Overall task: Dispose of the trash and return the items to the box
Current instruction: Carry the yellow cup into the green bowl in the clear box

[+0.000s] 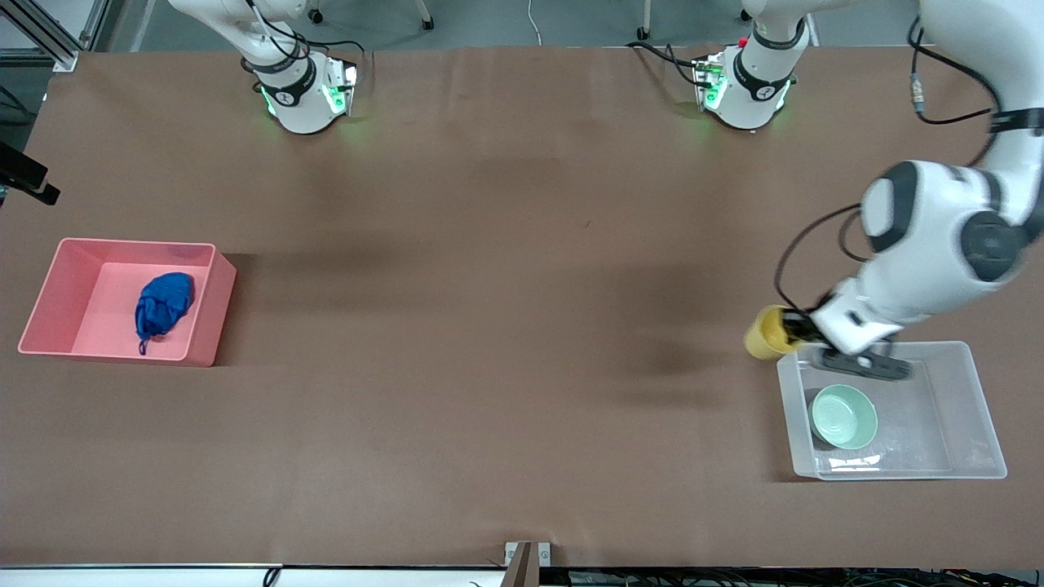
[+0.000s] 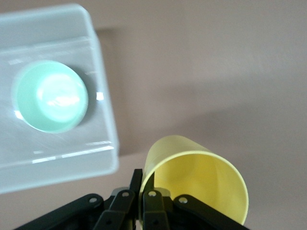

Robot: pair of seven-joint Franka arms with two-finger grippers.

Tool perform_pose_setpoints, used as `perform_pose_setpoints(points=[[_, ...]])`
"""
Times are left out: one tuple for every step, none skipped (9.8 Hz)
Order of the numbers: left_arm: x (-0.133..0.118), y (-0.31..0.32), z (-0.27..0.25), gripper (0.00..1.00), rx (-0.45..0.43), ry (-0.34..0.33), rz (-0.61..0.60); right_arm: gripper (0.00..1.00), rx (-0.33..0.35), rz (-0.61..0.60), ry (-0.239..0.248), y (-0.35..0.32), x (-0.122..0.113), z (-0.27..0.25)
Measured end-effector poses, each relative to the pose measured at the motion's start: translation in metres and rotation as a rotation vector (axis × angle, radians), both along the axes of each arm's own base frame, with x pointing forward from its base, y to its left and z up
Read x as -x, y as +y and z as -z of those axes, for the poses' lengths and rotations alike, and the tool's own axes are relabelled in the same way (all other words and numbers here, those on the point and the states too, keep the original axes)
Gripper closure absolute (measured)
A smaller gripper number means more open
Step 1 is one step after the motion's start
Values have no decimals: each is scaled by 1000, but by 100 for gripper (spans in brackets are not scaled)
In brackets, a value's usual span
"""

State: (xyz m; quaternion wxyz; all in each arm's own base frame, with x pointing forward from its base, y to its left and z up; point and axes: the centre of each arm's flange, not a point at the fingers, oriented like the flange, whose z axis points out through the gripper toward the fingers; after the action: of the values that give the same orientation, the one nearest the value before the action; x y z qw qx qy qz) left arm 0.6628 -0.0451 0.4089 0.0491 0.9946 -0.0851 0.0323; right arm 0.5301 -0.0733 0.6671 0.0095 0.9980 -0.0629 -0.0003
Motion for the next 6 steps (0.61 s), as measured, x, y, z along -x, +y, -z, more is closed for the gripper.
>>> perform_pose_setpoints(points=[[-18, 33, -4, 97, 9, -30, -4, 0, 0, 0, 0, 0, 0, 0], [-34, 66, -2, 97, 13, -53, -11, 0, 0, 1, 0, -1, 0, 0], [-48, 98, 6, 97, 5, -66, -13, 0, 0, 2, 0, -1, 0, 0], [-59, 129, 21, 97, -11, -68, -7, 0, 0, 3, 0, -1, 0, 0], [-66, 151, 38, 97, -23, -63, -4, 0, 0, 3, 0, -1, 0, 0], [-71, 162, 56, 97, -36, -49, -1, 0, 0, 3, 3, -1, 1, 0]])
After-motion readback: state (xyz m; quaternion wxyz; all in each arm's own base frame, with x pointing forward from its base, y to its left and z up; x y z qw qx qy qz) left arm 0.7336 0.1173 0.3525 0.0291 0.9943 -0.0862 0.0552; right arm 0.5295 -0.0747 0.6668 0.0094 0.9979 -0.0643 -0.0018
